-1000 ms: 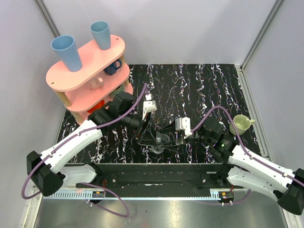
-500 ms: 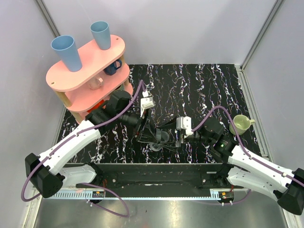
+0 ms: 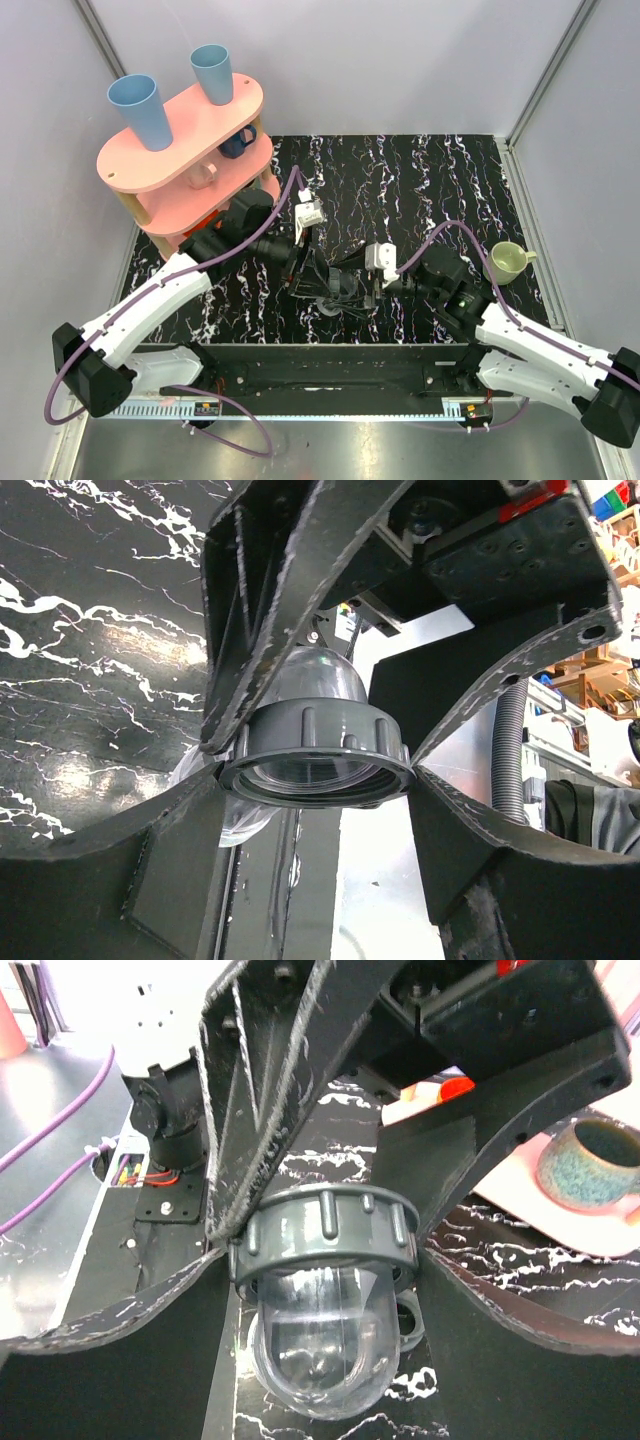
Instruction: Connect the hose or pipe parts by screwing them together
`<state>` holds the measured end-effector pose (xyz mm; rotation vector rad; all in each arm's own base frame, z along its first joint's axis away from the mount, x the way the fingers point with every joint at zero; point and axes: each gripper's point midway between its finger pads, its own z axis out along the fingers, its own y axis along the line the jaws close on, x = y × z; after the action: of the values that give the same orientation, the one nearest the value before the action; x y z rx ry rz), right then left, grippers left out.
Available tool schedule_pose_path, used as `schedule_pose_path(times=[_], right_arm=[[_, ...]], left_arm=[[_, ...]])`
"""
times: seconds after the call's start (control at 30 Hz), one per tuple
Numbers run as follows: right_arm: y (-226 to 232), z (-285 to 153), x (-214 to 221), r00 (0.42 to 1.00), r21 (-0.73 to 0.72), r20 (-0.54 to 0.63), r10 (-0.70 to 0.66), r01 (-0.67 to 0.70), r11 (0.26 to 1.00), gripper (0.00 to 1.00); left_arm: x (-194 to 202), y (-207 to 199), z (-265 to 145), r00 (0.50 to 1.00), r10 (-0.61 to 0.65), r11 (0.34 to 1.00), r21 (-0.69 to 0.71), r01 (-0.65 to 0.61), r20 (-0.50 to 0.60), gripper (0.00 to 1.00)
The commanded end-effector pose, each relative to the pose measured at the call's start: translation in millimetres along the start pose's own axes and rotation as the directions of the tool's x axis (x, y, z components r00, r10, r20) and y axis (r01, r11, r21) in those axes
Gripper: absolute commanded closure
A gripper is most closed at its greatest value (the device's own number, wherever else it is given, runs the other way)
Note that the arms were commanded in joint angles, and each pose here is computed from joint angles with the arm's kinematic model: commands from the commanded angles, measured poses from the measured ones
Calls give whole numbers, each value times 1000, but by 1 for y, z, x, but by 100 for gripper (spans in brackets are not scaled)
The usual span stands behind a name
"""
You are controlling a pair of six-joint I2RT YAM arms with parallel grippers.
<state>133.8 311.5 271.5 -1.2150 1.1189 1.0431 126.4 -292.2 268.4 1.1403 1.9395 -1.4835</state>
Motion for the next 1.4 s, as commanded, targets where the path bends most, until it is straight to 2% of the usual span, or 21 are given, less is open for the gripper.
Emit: schedule_pose_path(times=[0.0, 0.1, 0.17, 0.23, 0.47, 0.8, 1.0, 1.03, 1.1, 1.13, 1.23, 1.37], right_arm=[[-2, 2, 0, 1000, 6, -2, -5, 5, 1000, 17], [-2, 0, 2, 1000, 10, -4, -13, 13, 1000, 16], [-3, -1, -1, 1000, 22, 3, -24, 24, 999, 24], [-5, -2, -1, 1000, 32, 9, -26, 26, 999, 26], [-6, -5, -9, 999, 55, 40, -37, 34, 998, 12], [-7, -2, -15, 997, 47, 58, -51, 49, 998, 12], [-3, -1, -11, 997, 22, 58, -47, 46, 999, 30], [-3, -1, -11, 997, 24, 59, -48, 47, 999, 45], [-3, -1, -10, 997, 26, 61, -50, 48, 998, 55], [-4, -2, -11, 997, 31, 64, -53, 51, 998, 57], [-7, -4, -14, 995, 59, 74, -61, 56, 997, 61], [-8, -12, -24, 991, 93, 104, -80, 70, 993, 66]], left_arm=[[-17, -13, -5, 994, 89, 995, 32, -91, 63, 100], [-18, -13, -5, 994, 91, 995, 30, -93, 62, 100], [-17, -12, -4, 994, 87, 995, 31, -89, 58, 100], [-16, -10, -4, 995, 81, 996, 30, -83, 55, 100], [-11, -7, -1, 997, 68, 997, 26, -69, 44, 100], [-7, -7, -1, 998, 50, 998, 33, -52, 36, 100], [-8, -7, -1, 998, 51, 998, 34, -52, 39, 100], [-8, -7, -1, 998, 49, 998, 29, -50, 40, 100], [-9, -4, -1, 998, 39, 999, 14, -40, 41, 99], [-10, 1, -1, 999, 29, 999, -22, -28, 45, 77], [-14, 12, -5, 998, 22, 996, -92, -17, 57, 39], [-26, 22, -17, 995, 32, 982, -189, -12, 99, 18]])
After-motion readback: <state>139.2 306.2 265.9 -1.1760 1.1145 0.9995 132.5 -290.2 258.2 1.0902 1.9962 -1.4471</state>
